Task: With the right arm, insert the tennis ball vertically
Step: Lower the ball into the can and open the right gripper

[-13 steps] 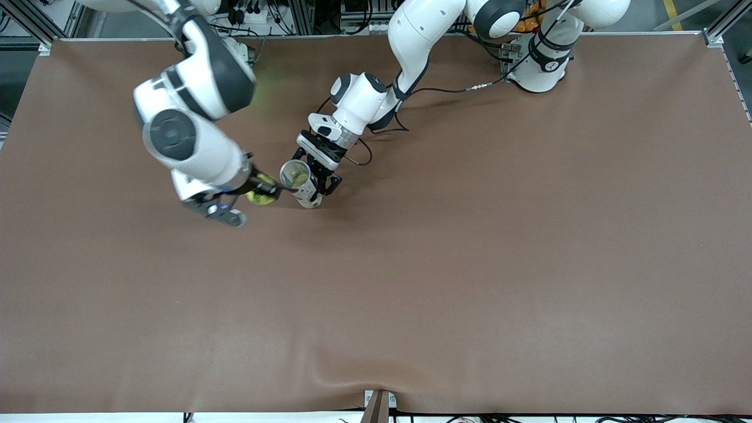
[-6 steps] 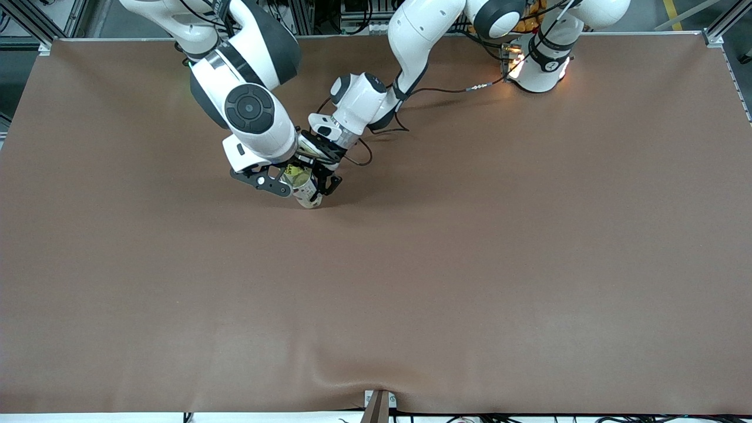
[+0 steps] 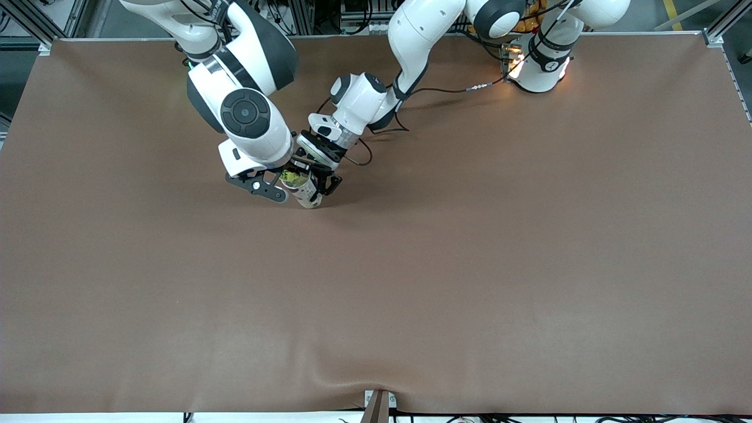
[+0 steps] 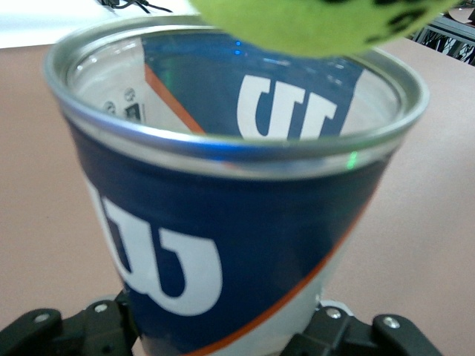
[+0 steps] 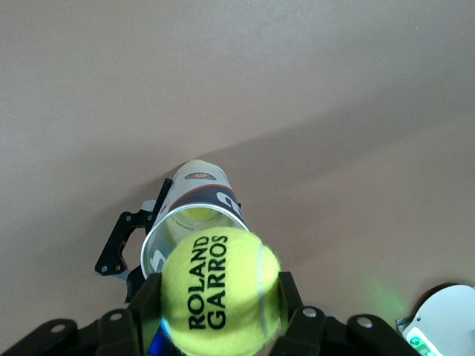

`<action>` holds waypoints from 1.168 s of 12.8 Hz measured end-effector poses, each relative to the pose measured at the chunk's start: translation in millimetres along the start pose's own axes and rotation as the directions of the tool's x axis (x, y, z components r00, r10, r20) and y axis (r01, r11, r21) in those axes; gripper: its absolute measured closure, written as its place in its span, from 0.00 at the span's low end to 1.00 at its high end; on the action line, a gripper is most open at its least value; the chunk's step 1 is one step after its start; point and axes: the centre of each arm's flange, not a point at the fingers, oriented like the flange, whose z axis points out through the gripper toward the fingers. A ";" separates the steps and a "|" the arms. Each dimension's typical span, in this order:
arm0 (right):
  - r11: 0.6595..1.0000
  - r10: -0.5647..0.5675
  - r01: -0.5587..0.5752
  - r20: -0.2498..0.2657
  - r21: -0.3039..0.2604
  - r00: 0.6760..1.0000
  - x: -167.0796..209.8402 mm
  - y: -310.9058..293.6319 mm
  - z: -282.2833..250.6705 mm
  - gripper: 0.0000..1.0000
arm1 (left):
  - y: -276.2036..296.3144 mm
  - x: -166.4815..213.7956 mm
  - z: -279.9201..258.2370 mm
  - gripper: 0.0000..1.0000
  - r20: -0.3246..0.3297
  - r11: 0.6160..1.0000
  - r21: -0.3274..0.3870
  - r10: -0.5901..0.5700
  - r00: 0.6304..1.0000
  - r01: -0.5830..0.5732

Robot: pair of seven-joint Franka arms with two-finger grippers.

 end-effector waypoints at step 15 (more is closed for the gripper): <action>1.000 0.002 -0.002 0.005 0.016 1.000 6.1 -4.3 8.0 0.24 | 0.0 0.0 0.0 0.23 0.000 1.000 0.000 0.000 1.000 0.000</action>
